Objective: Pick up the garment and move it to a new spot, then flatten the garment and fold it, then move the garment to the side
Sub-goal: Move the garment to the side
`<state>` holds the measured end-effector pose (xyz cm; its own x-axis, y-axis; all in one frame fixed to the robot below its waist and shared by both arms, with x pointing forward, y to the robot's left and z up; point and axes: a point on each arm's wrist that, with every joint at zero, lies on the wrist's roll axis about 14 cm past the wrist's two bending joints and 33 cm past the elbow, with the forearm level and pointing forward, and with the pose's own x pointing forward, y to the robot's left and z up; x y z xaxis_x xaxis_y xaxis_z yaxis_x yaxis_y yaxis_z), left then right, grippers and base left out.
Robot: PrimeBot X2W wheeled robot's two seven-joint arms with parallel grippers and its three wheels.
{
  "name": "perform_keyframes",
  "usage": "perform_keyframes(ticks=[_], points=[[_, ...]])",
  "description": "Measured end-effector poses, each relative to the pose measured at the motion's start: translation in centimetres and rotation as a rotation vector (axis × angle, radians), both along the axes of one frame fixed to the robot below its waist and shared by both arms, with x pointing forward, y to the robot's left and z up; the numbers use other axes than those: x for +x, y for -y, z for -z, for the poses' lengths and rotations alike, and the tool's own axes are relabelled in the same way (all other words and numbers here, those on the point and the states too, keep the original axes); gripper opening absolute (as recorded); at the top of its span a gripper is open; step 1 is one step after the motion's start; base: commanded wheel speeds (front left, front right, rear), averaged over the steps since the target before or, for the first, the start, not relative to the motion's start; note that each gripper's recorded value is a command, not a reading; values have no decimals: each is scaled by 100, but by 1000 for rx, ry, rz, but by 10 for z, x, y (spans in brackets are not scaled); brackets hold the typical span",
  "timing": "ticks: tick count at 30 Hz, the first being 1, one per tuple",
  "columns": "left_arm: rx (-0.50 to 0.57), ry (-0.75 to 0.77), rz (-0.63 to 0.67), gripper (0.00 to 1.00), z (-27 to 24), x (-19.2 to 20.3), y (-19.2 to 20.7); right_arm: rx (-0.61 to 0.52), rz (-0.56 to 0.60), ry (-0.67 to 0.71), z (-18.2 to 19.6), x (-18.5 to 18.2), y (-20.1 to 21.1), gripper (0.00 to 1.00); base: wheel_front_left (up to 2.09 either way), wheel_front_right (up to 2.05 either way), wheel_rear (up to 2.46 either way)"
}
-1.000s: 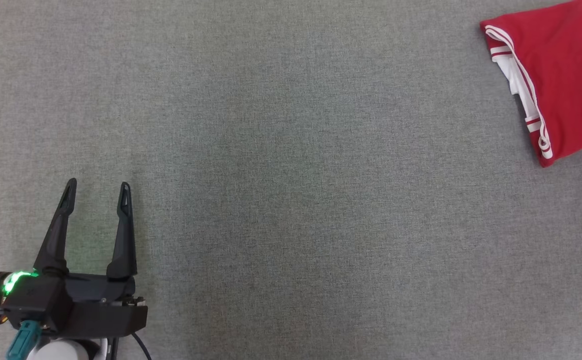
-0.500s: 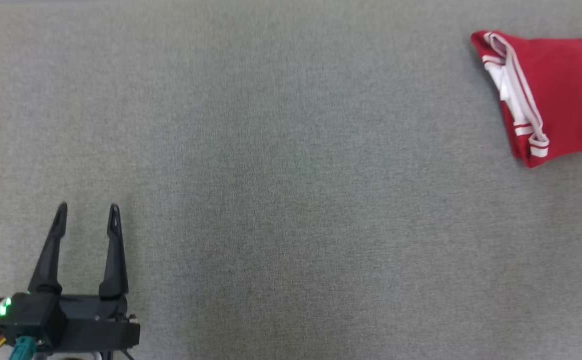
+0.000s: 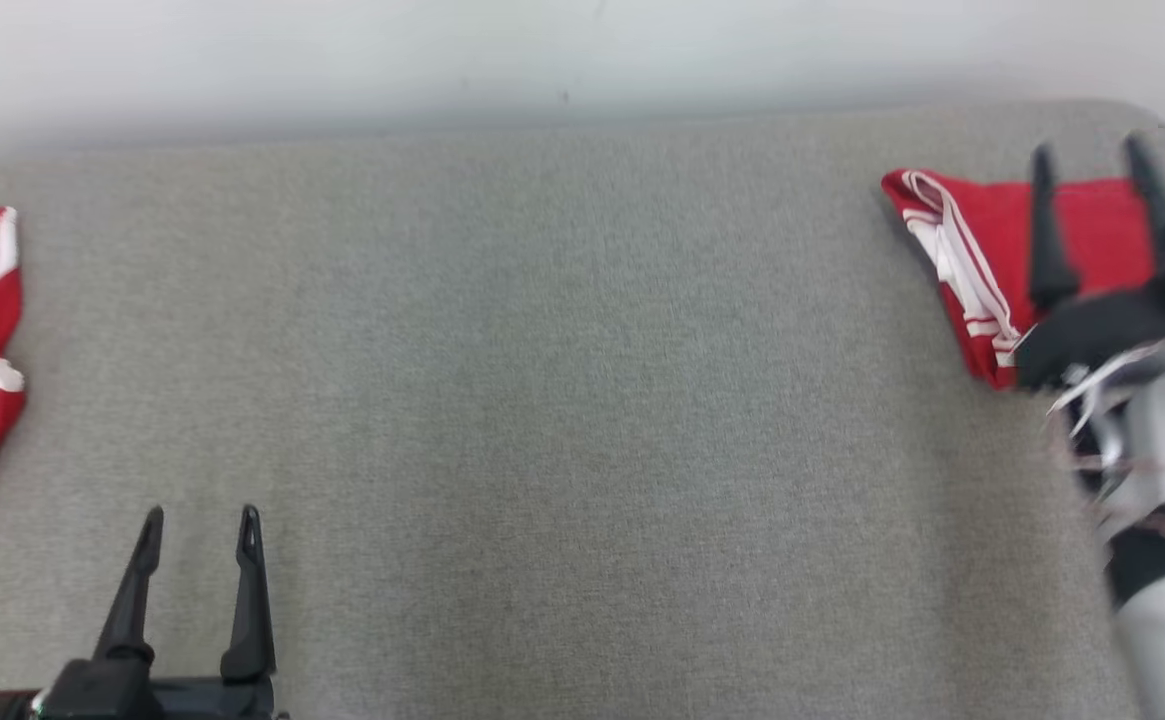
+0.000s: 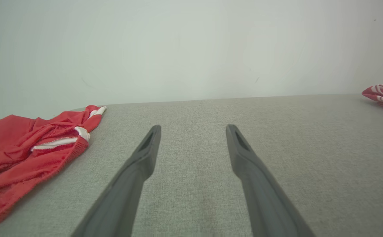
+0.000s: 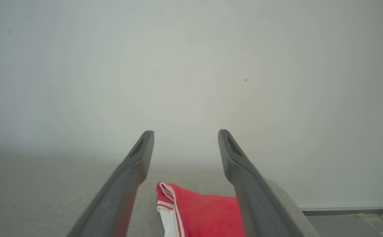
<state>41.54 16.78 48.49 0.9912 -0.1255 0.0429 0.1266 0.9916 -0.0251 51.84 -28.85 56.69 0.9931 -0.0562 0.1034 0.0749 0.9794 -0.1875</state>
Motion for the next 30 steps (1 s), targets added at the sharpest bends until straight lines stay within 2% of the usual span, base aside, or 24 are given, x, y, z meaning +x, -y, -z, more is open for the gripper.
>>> perform_keyframes(ticks=[13, 17, 30], points=[[21, 16, -63, 100, -12, -36, -20, 160, -185, 23, 35, -83, -102, 100, 0, 0, 0], [17, 32, -84, 100, -18, -44, -26, 204, -175, 39, 36, -104, -107, 100, 0, 0, 0], [5, 35, -128, 100, -20, -70, -36, 224, -167, -8, 56, -159, -115, 100, 0, 0, 0]])
